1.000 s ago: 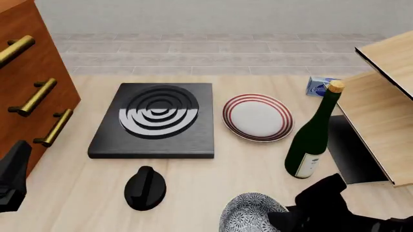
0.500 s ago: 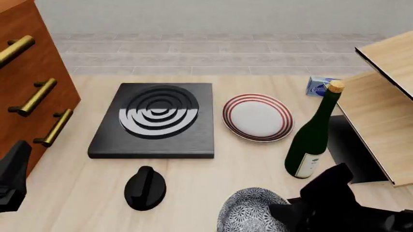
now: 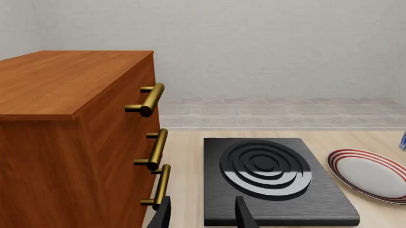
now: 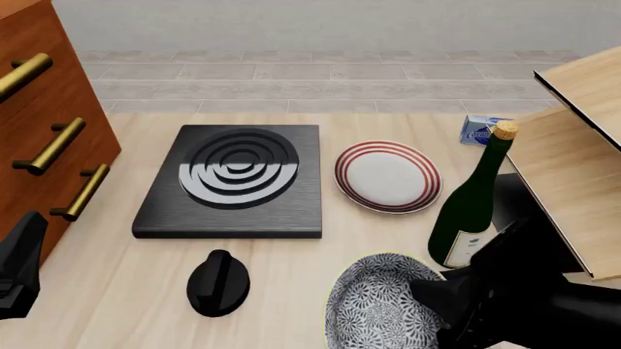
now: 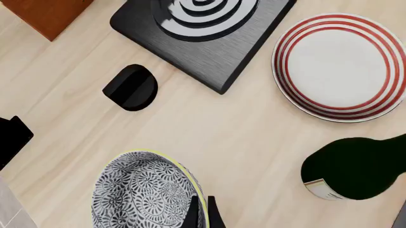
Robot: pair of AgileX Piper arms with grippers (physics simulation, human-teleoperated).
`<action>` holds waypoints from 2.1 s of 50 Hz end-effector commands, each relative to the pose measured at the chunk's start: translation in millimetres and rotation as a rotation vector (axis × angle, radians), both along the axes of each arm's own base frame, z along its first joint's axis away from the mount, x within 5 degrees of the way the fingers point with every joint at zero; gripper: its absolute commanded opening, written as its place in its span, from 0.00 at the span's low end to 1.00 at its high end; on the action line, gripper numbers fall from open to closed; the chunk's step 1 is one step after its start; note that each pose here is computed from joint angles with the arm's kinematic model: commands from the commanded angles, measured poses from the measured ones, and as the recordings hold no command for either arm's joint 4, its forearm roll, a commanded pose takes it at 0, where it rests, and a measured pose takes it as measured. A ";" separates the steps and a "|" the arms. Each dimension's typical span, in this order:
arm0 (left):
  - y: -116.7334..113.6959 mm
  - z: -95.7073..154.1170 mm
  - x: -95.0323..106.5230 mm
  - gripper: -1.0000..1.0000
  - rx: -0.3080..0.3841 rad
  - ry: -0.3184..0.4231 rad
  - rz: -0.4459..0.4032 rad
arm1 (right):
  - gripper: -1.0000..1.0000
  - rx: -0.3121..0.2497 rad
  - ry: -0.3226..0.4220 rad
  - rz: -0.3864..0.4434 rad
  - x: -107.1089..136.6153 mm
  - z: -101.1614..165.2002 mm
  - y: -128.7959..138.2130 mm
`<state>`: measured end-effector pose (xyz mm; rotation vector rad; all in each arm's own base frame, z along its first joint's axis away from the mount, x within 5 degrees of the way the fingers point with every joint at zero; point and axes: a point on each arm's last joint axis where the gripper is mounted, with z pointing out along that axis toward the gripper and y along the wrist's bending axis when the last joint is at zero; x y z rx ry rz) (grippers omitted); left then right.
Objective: Put the bowl on the stove.
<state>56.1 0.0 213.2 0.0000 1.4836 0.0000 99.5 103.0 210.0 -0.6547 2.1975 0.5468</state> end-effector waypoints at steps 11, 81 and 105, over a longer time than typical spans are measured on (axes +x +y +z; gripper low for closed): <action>0.0 0.0 0.0 1.00 0.000 0.000 0.000 | 0.00 0.065 -0.088 0.034 8.4 52.0 12.8; 0.0 0.0 0.0 1.00 0.000 0.000 0.000 | 0.00 0.248 -0.118 -0.013 121.1 129.6 141.5; 0.0 0.0 0.0 1.00 0.000 0.000 0.000 | 0.00 0.214 -0.055 -0.081 174.5 116.1 174.0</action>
